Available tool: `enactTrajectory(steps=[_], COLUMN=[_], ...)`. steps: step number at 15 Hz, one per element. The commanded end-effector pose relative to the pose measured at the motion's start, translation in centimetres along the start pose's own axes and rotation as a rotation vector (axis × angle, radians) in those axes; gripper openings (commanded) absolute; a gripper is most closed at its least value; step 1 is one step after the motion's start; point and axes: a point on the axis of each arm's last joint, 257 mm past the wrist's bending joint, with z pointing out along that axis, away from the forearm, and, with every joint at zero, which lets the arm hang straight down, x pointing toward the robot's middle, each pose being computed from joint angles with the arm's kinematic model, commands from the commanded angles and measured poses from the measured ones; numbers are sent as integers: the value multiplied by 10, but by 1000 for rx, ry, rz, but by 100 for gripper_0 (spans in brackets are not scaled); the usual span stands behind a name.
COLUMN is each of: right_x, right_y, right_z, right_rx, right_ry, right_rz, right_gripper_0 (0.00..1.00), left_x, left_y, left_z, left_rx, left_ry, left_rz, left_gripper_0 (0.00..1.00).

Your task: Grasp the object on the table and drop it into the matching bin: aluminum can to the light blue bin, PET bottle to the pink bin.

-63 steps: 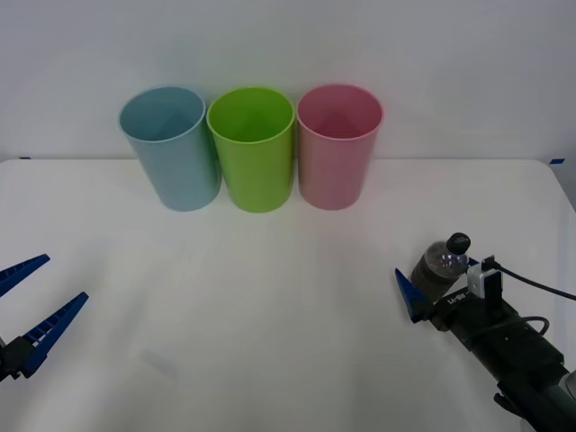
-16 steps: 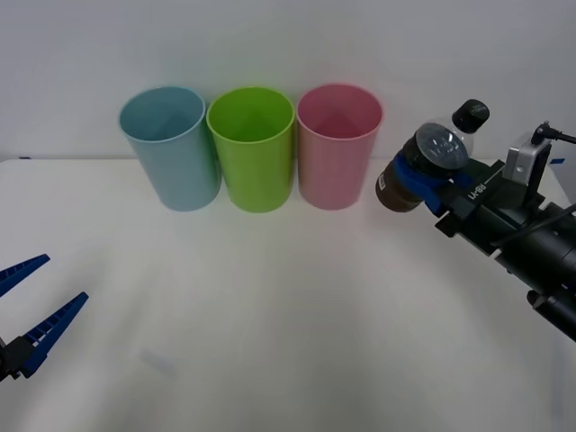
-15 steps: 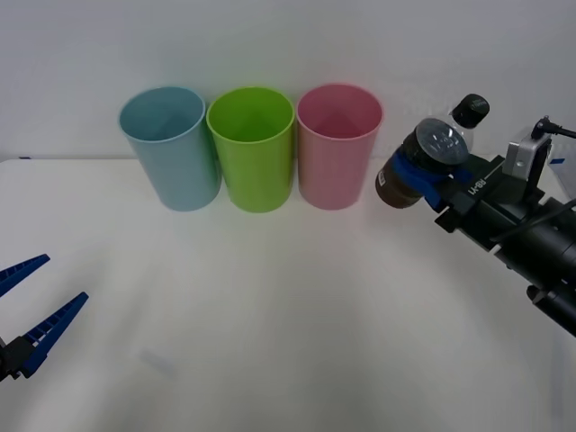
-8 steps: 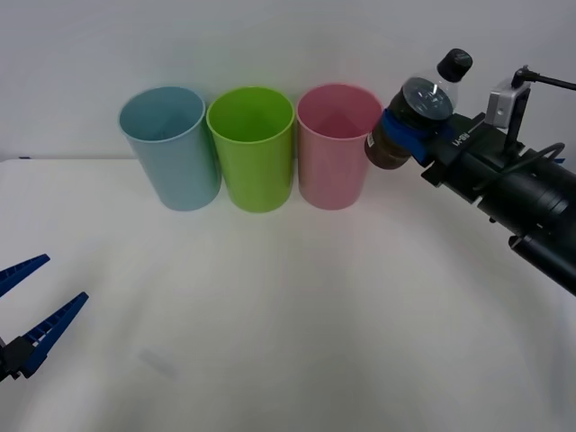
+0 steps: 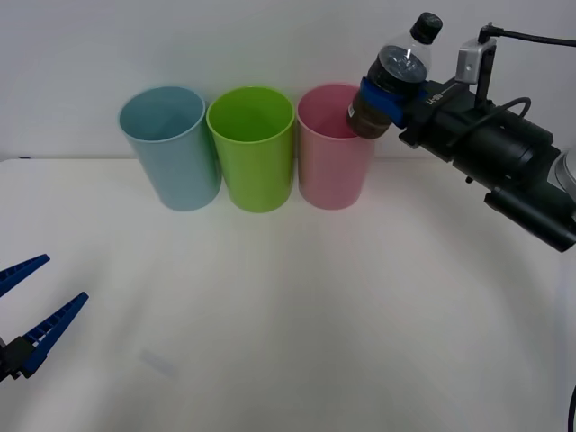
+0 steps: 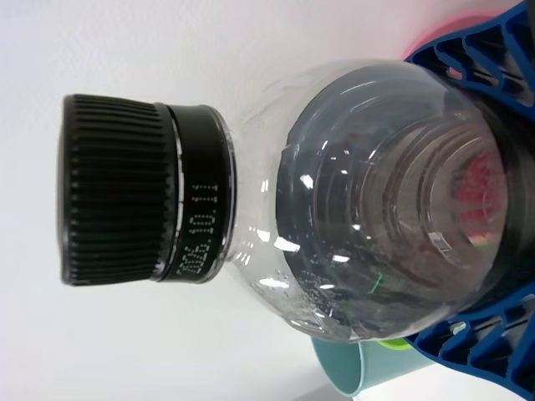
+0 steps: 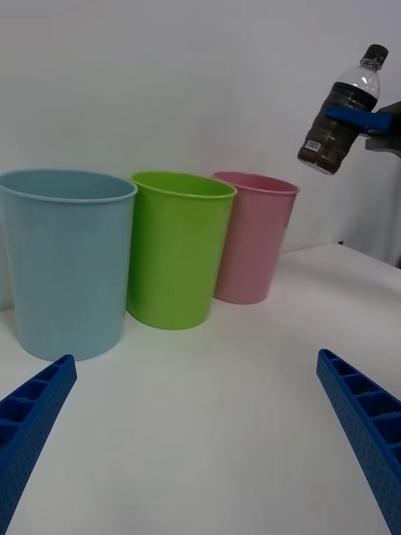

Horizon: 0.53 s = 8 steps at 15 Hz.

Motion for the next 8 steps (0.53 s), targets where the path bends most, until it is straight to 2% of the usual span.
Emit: enactTrajectory(steps=[1, 8], right_x=[3, 5], right_y=[-5, -16], right_z=[18, 66], right_rx=[-1, 19], right_ry=[10, 20], right_rz=[15, 29], right_gripper_0=[0, 0], left_x=[0, 0], left_y=[0, 0], left_z=[0, 0], left_rx=[0, 0], left_ry=[0, 0], left_rz=[0, 0], left_gripper_0=[100, 100])
